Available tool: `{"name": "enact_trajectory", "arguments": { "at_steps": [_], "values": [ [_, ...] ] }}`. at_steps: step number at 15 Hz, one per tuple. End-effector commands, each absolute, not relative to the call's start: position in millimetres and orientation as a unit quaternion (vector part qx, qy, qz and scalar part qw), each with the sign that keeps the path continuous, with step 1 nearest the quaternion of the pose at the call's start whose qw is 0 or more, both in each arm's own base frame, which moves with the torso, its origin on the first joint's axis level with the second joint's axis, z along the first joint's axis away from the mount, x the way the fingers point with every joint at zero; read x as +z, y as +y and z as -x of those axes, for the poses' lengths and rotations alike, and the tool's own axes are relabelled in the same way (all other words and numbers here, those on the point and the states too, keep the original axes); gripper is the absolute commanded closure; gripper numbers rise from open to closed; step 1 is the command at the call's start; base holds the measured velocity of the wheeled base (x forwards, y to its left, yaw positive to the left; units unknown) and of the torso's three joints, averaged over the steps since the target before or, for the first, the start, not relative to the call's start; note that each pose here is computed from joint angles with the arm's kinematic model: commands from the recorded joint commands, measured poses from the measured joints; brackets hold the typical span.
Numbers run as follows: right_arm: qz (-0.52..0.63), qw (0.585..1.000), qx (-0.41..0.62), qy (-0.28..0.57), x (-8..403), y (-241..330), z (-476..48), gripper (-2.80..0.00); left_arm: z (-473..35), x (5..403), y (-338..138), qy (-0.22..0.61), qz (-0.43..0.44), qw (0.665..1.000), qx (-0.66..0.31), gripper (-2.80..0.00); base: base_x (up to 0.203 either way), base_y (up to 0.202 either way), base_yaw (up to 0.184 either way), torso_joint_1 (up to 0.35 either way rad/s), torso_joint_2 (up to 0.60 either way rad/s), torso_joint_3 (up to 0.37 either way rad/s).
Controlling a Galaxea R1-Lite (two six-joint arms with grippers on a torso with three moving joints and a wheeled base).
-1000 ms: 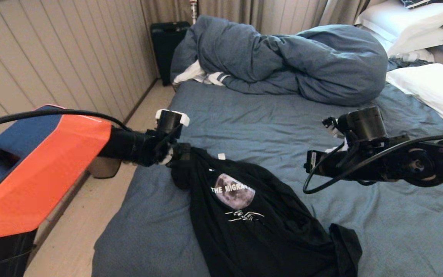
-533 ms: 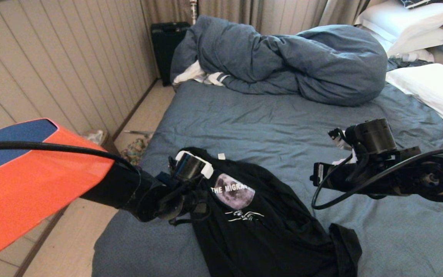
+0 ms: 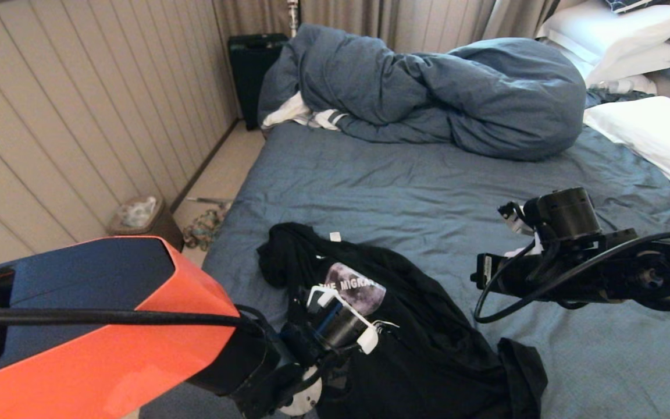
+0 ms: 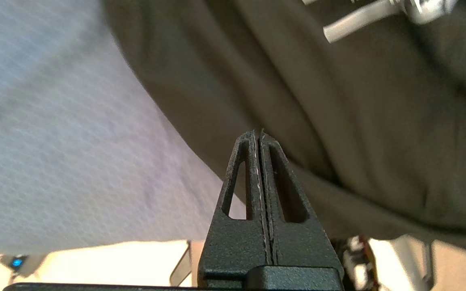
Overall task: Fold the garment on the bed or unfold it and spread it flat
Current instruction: Unford the black T-shirt
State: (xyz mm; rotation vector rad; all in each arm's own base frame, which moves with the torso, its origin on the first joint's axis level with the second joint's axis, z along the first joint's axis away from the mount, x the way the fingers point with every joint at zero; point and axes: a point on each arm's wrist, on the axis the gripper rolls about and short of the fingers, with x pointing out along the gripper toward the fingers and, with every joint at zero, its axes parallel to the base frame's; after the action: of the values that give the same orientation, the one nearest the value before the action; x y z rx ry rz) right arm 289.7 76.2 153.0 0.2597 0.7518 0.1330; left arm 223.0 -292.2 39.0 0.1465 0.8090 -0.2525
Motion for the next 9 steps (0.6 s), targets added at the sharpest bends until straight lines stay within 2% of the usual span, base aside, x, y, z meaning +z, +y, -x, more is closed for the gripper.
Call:
{"name": "enact_trajectory", "arguments": {
  "at_steps": [1,2,9],
  "values": [
    [-0.127,0.918,0.062,0.369,150.2,76.1,-292.2,0.0,-217.9,23.5,-294.7,0.405,-0.089,0.902,-0.12,0.0,0.0,0.0,0.0,0.0,0.0,0.0],
    [-0.129,0.919,0.06,0.369,150.3,74.2,-292.2,0.0,-217.7,19.2,-294.6,0.408,-0.094,0.901,-0.118,-2.8,0.0,0.0,0.0,0.0,0.0,0.0],
    [-0.128,0.916,0.057,0.377,139.8,74.6,-299.6,0.0,-219.5,16.1,-297.0,0.415,-0.103,0.897,-0.112,-2.8,0.0,0.0,0.0,0.0,0.0,0.0]
  ]
}}
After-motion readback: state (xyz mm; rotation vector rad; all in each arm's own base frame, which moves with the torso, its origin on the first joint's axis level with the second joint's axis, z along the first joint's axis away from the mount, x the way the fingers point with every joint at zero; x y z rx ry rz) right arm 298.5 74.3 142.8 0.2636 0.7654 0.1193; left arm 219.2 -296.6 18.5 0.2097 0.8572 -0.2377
